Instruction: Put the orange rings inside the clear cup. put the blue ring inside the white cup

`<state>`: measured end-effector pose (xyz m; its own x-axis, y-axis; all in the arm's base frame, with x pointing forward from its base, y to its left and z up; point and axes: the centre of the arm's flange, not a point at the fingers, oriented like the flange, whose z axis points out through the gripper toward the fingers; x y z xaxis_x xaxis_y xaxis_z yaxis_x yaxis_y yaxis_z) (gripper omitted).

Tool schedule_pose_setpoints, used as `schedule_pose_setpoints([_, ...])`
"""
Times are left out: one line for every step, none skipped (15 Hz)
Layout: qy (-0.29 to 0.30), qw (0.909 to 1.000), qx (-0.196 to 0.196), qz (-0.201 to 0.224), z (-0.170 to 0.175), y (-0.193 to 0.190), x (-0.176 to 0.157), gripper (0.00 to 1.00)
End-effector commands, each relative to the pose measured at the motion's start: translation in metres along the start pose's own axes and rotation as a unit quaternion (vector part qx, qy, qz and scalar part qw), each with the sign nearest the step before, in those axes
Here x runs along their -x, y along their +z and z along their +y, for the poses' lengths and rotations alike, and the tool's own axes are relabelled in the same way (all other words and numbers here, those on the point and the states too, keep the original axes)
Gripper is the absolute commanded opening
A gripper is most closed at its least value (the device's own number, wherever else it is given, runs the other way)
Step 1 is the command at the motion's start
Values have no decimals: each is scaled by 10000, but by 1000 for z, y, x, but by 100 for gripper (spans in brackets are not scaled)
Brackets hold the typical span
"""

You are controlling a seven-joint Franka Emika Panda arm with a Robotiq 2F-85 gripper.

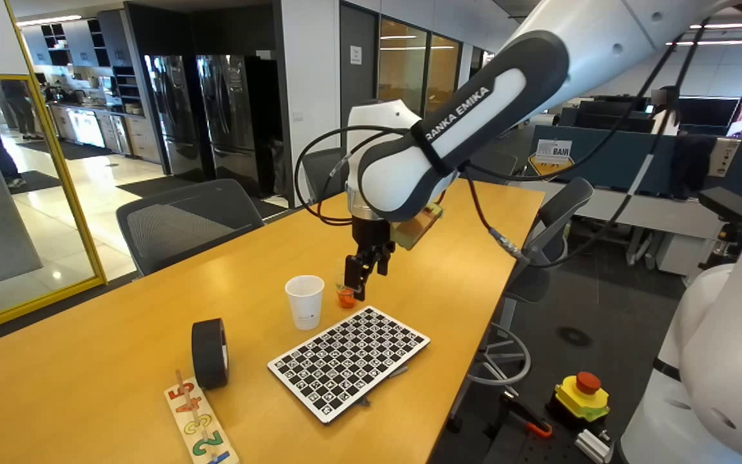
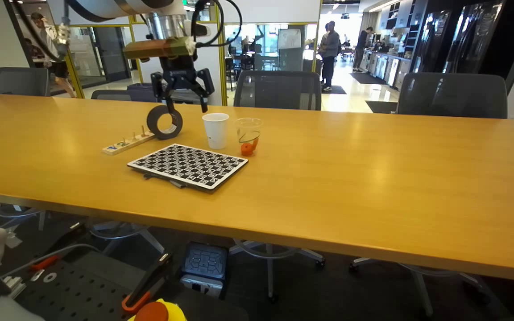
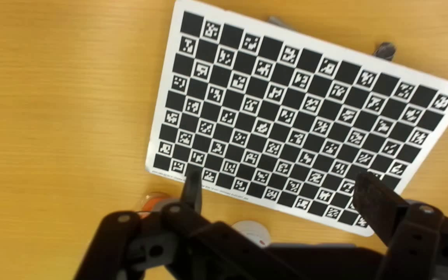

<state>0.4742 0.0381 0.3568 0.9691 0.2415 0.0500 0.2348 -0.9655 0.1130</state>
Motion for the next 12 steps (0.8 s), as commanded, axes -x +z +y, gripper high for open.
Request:
schedule_pose_setpoints([11,9999,111,132,-36,-54,66,100])
schedule_pose_setpoints([68,9998,146,131,-40,-66,76,100])
schedule_pose_setpoints([147,9997,173,118,-41,-76,85,100])
schedule_pose_setpoints([245,9994,211,98,-40,-86,93,100])
schedule_pose_setpoints([331,9992,227,81,-36,-98,102,100])
schedule_pose_setpoints([352,9990,267,41,-31,-108,110,100])
schedule_pose_setpoints([308,9991,290,49,-28,-118,119,100])
schedule_pose_setpoints([176,9994,298,30,-24,-125,129,100])
schedule_pose_setpoints([-6,9995,322,69,-21,-131,139,100])
schedule_pose_setpoints([-171,9992,346,75,-20,-134,147,100])
schedule_pose_setpoints([-330,9988,336,105,-18,-136,155,100])
schedule_pose_setpoints([-470,9982,328,172,-17,-135,163,100])
